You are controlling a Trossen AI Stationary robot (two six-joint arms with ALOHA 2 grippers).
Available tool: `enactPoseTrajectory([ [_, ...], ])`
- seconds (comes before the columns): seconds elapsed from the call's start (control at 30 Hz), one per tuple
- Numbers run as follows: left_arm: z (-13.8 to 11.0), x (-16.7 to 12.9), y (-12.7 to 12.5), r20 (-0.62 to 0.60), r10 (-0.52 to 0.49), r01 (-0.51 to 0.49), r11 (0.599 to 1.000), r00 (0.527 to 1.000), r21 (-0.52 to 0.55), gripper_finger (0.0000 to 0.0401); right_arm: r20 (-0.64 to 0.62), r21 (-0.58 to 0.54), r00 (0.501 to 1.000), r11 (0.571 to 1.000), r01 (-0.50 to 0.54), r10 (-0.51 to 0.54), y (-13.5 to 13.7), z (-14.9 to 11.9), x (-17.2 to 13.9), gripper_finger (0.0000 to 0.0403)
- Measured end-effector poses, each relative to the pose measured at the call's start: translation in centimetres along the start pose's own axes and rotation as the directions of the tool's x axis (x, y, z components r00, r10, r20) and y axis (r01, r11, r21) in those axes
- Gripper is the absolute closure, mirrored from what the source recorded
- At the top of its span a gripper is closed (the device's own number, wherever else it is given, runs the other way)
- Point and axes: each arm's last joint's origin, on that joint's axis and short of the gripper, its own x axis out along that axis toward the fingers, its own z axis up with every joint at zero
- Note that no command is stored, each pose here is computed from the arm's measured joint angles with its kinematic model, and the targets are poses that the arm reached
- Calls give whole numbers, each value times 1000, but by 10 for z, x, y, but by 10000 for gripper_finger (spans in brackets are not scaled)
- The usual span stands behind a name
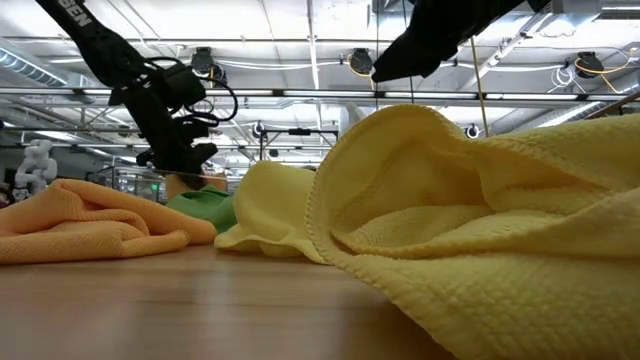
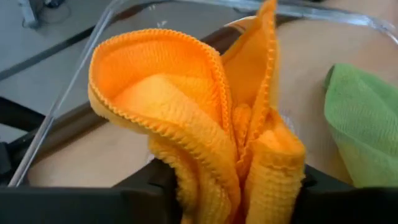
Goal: Sort microfiber towel by color & place in baskets
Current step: Put the top orange microfiber cloth into the transparent bin, then put the orange microfiber cloth into the transparent bin
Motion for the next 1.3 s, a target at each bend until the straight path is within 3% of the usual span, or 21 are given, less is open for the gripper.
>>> enactPoseTrajectory([
  [0.23,15,-15,-6,-108,-9,13,999,994,36,183,-1,-16,1000,1000,1,-1,0,0,0,154],
  [0.47,34,-34,-19,-150,-36,50,995,988,89,178,0,-25,1000,1000,8,-8,-1,0,0,154],
  [0.67,33,-35,-21,-161,-5,29,989,987,142,172,0,-26,1000,1000,7,-7,-1,0,0,154],
  [0.97,23,-42,-20,-302,21,30,986,953,164,111,-10,-19,1000,1000,6,-6,-1,-1,0,154],
  [1.3,42,-75,-28,-385,19,69,974,923,214,96,-39,-2,999,1000,5,-5,0,-4,0,154],
])
